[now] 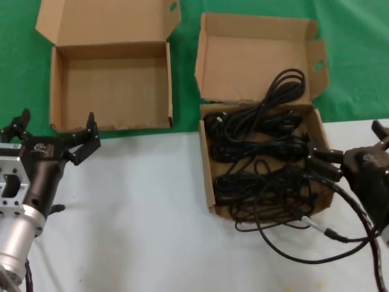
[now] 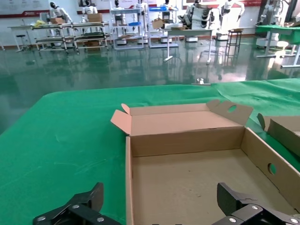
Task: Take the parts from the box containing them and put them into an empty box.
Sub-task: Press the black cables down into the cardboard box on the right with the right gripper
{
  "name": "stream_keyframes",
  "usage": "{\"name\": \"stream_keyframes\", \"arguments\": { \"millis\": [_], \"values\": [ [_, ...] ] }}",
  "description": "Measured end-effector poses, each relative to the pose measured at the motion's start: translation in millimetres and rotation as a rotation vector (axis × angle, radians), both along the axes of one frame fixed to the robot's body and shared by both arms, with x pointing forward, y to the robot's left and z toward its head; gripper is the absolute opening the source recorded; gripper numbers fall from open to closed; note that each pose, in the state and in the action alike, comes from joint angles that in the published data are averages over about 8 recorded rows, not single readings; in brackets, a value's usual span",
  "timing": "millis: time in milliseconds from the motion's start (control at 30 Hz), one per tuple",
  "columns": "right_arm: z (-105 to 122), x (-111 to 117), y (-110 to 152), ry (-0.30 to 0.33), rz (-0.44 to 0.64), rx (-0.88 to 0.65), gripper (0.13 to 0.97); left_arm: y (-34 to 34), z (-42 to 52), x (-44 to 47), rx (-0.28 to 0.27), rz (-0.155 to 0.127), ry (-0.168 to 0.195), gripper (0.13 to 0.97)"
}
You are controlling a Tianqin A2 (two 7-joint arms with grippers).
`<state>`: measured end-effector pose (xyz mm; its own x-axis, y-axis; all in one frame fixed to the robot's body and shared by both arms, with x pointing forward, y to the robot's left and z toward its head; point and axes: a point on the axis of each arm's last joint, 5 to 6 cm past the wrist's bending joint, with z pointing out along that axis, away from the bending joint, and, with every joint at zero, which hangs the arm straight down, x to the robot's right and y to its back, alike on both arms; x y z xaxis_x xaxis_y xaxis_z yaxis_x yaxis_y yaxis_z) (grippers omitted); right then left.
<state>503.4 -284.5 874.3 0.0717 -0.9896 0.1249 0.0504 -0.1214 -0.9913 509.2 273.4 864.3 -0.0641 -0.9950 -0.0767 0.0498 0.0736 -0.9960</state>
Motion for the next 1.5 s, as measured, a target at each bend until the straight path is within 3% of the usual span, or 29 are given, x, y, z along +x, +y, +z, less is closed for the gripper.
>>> {"name": "stream_keyframes", "arguments": {
  "millis": [200, 400, 667, 900, 1267, 1500],
  "values": [
    [35, -2, -3, -0.047, 0.114, -0.178, 0.966, 0.0, 0.0, 0.0, 0.0, 0.0, 0.0, 0.846],
    [72, 1, -4, -0.109, 0.298, -0.481, 0.966, 0.0, 0.0, 0.0, 0.0, 0.0, 0.0, 0.765],
    [104, 23, -10, -0.196, 0.517, -0.981, 0.966, 0.0, 0.0, 0.0, 0.0, 0.0, 0.0, 0.57],
    [124, 51, -8, -0.223, 0.616, -1.342, 0.966, 0.0, 0.0, 0.0, 0.0, 0.0, 0.0, 0.418],
    [136, 100, 15, -0.165, 0.673, -1.542, 0.953, 0.0, 0.0, 0.0, 0.0, 0.0, 0.0, 0.23],
    [140, 116, 23, -0.155, 0.679, -1.568, 0.917, 0.0, 0.0, 0.0, 0.0, 0.0, 0.0, 0.202]
  ]
}}
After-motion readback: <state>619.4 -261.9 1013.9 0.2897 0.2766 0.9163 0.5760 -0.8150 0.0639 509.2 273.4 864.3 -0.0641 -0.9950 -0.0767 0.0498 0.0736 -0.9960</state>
